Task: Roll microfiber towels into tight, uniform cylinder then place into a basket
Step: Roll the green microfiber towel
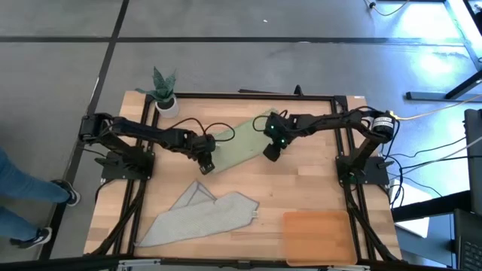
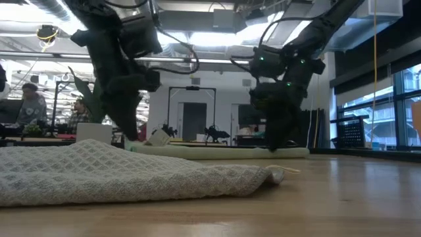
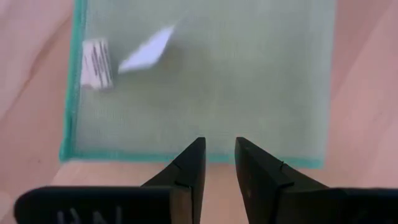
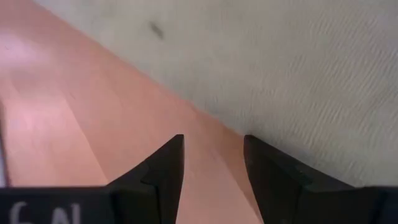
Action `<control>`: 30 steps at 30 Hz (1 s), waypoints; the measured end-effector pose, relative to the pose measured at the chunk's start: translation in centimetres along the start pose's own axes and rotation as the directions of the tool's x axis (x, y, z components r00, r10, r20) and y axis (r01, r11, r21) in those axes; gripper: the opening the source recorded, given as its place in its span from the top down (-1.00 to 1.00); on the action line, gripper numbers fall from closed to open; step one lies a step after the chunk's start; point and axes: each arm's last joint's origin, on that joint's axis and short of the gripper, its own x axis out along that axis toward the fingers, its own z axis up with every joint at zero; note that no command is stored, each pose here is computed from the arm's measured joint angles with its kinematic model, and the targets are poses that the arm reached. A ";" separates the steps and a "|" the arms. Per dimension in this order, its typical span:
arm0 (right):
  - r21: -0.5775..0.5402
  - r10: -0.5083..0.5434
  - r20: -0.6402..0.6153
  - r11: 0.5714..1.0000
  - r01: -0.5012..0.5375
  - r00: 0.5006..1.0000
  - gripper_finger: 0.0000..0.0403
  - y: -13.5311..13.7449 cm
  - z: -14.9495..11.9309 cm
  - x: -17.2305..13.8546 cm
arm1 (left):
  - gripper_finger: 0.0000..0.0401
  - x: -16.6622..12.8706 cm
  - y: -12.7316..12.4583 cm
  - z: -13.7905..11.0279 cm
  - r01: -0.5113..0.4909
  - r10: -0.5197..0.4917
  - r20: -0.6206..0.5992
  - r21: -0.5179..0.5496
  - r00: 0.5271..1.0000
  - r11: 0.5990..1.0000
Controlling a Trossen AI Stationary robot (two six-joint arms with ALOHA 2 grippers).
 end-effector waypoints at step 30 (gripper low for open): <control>-0.003 -0.074 0.084 0.997 0.074 0.994 0.17 -1.5 -0.1 0.5 | 0.61 1.5 -3.1 -1.1 0.270 -0.269 0.030 -0.023 0.963 0.963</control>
